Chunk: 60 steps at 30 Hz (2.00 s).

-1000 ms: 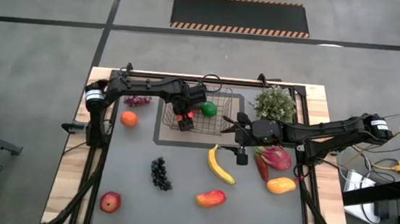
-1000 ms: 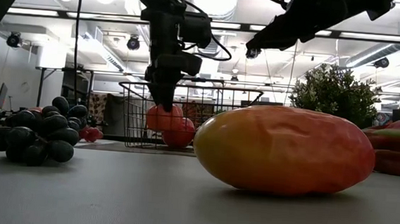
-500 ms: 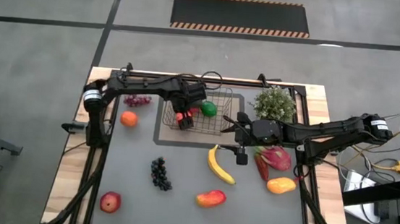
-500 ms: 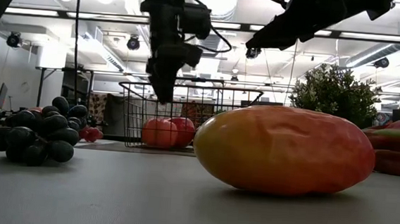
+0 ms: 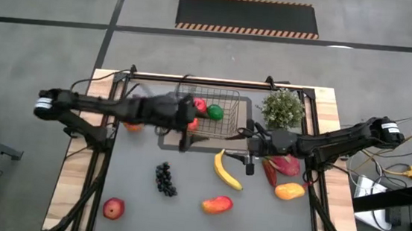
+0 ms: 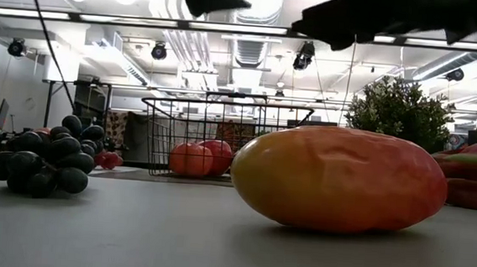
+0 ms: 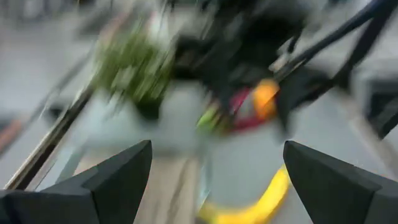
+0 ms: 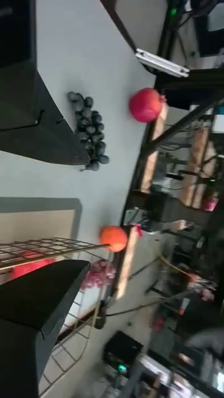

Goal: Build produce basket
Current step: Put the banana into the wire basket

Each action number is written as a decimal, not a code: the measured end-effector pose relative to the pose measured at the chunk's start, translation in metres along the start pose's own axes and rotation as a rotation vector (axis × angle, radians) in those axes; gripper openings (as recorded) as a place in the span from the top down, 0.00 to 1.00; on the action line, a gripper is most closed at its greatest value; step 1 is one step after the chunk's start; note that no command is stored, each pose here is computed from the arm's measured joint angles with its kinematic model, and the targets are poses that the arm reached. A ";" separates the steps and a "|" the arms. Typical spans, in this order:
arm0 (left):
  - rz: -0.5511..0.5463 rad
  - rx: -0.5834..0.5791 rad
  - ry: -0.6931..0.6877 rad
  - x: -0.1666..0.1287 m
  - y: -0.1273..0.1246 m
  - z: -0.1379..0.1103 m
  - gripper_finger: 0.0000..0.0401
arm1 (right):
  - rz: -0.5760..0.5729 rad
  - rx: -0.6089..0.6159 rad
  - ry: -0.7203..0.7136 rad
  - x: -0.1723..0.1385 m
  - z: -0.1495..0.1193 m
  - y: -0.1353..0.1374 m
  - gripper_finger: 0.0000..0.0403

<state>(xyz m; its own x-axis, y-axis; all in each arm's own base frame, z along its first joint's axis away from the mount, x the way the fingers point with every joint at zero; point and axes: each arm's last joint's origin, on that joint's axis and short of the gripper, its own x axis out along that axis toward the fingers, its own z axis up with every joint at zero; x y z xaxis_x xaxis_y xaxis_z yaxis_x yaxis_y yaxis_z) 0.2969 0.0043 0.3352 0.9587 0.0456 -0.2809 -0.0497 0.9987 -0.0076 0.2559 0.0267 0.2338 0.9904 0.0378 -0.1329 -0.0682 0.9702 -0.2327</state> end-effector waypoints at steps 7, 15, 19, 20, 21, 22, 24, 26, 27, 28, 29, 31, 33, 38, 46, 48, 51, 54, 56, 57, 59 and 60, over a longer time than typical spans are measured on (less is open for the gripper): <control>-0.111 -0.016 -0.269 -0.022 -0.026 -0.044 0.14 | 0.002 0.030 -0.004 -0.006 -0.017 0.003 0.39; -0.132 -0.053 -0.401 -0.030 -0.027 -0.070 0.14 | 0.044 0.057 -0.011 -0.007 -0.015 0.014 0.39; -0.116 -0.064 -0.427 -0.031 -0.026 -0.072 0.14 | 0.122 0.079 -0.020 -0.009 -0.011 0.033 0.39; -0.111 -0.065 -0.429 -0.031 -0.026 -0.072 0.14 | 0.141 0.082 -0.010 -0.009 -0.009 0.037 0.39; -0.110 -0.065 -0.429 -0.031 -0.025 -0.072 0.14 | 0.156 0.079 0.004 -0.008 -0.005 0.041 0.39; -0.107 -0.066 -0.430 -0.031 -0.025 -0.072 0.14 | 0.170 0.076 0.019 -0.007 0.000 0.045 0.39; -0.105 -0.066 -0.430 -0.031 -0.025 -0.071 0.14 | 0.178 0.092 0.069 -0.005 0.012 0.049 0.39; -0.106 -0.066 -0.431 -0.031 -0.025 -0.071 0.14 | 0.192 0.120 0.146 -0.001 0.021 0.053 0.39; -0.106 -0.066 -0.433 -0.032 -0.025 -0.070 0.14 | 0.201 0.137 0.195 0.000 0.024 0.055 0.39; -0.106 -0.066 -0.434 -0.032 -0.025 -0.070 0.14 | 0.204 0.157 0.246 0.001 0.025 0.058 0.39; -0.106 -0.067 -0.434 -0.032 -0.025 -0.070 0.14 | 0.200 0.183 0.297 0.003 0.026 0.060 0.39; -0.105 -0.066 -0.429 -0.031 -0.025 -0.071 0.14 | 0.190 0.237 0.378 0.007 0.027 0.065 0.39; -0.105 -0.066 -0.429 -0.032 -0.025 -0.072 0.14 | 0.170 0.287 0.457 0.011 0.025 0.070 0.39; -0.105 -0.065 -0.421 -0.031 -0.025 -0.072 0.14 | 0.126 0.379 0.616 0.027 0.007 0.084 0.39; -0.106 -0.061 -0.380 -0.030 -0.025 -0.078 0.14 | -0.021 0.424 0.848 0.053 -0.027 0.099 0.39; -0.106 -0.060 -0.378 -0.030 -0.025 -0.079 0.14 | -0.072 0.413 0.895 0.058 -0.033 0.101 0.39; -0.107 -0.059 -0.373 -0.031 -0.025 -0.081 0.14 | -0.109 0.387 0.962 0.065 -0.043 0.104 0.39; -0.108 -0.060 -0.379 -0.032 -0.025 -0.080 0.14 | -0.121 0.380 0.991 0.073 -0.048 0.108 0.40; -0.108 -0.059 -0.371 -0.033 -0.024 -0.080 0.14 | -0.129 0.380 0.997 0.078 -0.050 0.109 0.43; -0.108 -0.058 -0.363 -0.035 -0.024 -0.080 0.14 | -0.132 0.377 1.007 0.079 -0.051 0.110 0.46; -0.107 -0.056 -0.350 -0.038 -0.024 -0.081 0.14 | -0.135 0.371 1.024 0.081 -0.055 0.111 0.53; -0.107 -0.055 -0.338 -0.039 -0.024 -0.082 0.14 | -0.133 0.369 1.027 0.082 -0.055 0.111 0.57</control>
<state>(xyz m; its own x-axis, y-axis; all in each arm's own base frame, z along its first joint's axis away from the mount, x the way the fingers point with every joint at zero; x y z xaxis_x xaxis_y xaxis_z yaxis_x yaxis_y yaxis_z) 0.2375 -0.0228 0.2677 0.9973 -0.0452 0.0580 0.0495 0.9960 -0.0743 0.3230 0.1244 0.1444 0.4039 -0.1238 -0.9064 0.2414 0.9701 -0.0249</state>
